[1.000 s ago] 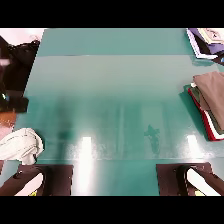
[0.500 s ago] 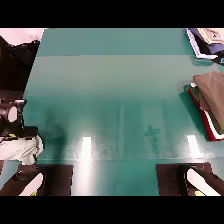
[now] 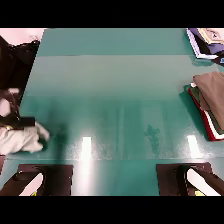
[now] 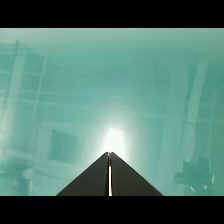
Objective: Fold the shirts.
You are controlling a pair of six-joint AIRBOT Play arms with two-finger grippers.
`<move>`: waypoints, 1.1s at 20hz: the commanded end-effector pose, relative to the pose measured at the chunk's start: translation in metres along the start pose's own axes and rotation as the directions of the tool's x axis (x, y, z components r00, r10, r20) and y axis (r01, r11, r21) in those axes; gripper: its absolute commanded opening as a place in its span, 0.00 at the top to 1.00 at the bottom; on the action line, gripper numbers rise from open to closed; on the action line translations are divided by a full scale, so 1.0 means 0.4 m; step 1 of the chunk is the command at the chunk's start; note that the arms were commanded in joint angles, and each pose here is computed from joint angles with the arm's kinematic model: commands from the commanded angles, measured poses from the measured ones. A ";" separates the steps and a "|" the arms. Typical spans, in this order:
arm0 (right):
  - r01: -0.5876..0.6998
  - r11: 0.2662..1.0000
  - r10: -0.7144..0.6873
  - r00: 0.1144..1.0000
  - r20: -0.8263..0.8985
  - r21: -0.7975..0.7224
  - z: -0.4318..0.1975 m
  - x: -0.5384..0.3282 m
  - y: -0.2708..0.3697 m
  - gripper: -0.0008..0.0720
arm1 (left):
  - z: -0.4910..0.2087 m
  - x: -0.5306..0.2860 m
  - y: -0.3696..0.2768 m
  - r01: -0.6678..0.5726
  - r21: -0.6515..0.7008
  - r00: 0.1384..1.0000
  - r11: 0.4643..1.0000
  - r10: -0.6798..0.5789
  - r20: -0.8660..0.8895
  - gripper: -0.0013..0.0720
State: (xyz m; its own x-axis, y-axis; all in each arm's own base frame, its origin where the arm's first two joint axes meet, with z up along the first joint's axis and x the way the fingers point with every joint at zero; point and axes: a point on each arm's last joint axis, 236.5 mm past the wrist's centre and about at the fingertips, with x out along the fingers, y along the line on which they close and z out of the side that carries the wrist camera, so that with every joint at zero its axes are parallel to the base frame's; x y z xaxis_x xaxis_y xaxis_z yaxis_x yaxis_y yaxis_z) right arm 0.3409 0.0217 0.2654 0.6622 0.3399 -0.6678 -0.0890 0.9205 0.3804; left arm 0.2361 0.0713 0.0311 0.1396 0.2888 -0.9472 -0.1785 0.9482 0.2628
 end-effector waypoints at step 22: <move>0.002 1.000 -0.002 0.999 0.054 0.001 0.032 -0.001 -0.001 0.97 | 0.163 -0.447 -0.853 0.718 0.583 0.561 0.380 -0.812 -0.162 0.43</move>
State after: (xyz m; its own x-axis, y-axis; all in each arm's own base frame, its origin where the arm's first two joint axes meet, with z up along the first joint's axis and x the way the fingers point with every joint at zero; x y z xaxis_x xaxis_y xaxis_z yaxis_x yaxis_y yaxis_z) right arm 0.3524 0.0180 0.2755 0.7104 0.3241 -0.6247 -0.0860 0.9210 0.3800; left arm 0.3194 -0.2932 0.1628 0.1034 -0.6760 -0.7296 0.6328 0.6106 -0.4761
